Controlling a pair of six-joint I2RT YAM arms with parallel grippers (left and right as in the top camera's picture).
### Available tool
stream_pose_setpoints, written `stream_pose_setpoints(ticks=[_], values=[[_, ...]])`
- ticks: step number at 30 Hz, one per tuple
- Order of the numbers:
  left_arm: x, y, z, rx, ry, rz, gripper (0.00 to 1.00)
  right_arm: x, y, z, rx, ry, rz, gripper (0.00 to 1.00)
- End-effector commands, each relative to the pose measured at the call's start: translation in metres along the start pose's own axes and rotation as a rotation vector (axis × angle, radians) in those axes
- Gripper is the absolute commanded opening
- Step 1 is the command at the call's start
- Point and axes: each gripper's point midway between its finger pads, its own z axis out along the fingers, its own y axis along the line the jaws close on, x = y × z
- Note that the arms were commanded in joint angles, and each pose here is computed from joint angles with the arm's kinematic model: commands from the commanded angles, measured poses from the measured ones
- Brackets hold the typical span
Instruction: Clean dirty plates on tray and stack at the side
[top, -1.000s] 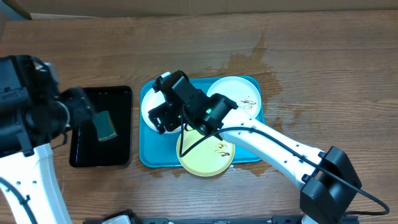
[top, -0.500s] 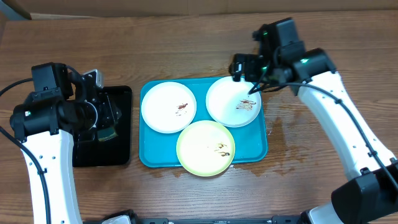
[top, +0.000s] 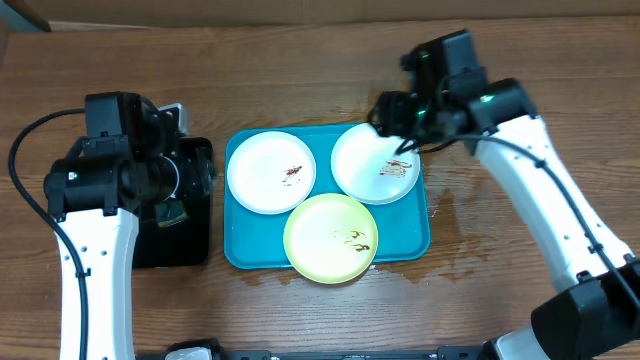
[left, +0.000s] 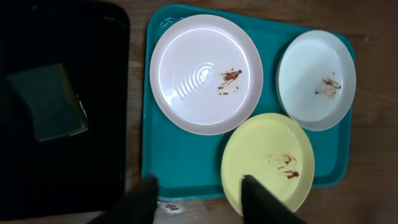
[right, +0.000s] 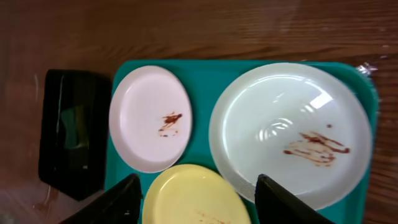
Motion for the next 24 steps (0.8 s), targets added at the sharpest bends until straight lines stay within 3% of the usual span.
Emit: stream_pose_setpoints(ticks=[1, 3, 9, 14, 19, 24], values=[[0.002, 0.004, 0.004, -0.019, 0.015, -0.050, 0.75, 0.011, 0.036, 0.015, -0.006, 0.004, -0.090, 0.60], [0.007, 0.007, 0.006, -0.035, 0.043, -0.058, 0.81, 0.027, 0.059, 0.032, -0.024, 0.027, -0.136, 0.60], [0.011, 0.013, 0.008, -0.062, 0.066, -0.069, 0.82, 0.055, 0.087, 0.079, 0.048, 0.035, -0.257, 0.56], [0.012, 0.013, 0.008, -0.063, 0.072, -0.071, 0.82, 0.037, 0.081, 0.099, 0.152, -0.076, -0.289, 0.49], [0.013, 0.013, 0.008, -0.063, 0.074, -0.071, 0.81, 0.015, 0.088, 0.115, 0.128, -0.165, -0.297, 0.47], [0.012, 0.013, 0.008, -0.063, 0.073, -0.071, 0.81, 0.012, 0.085, 0.152, 0.129, -0.166, -0.438, 0.46]])
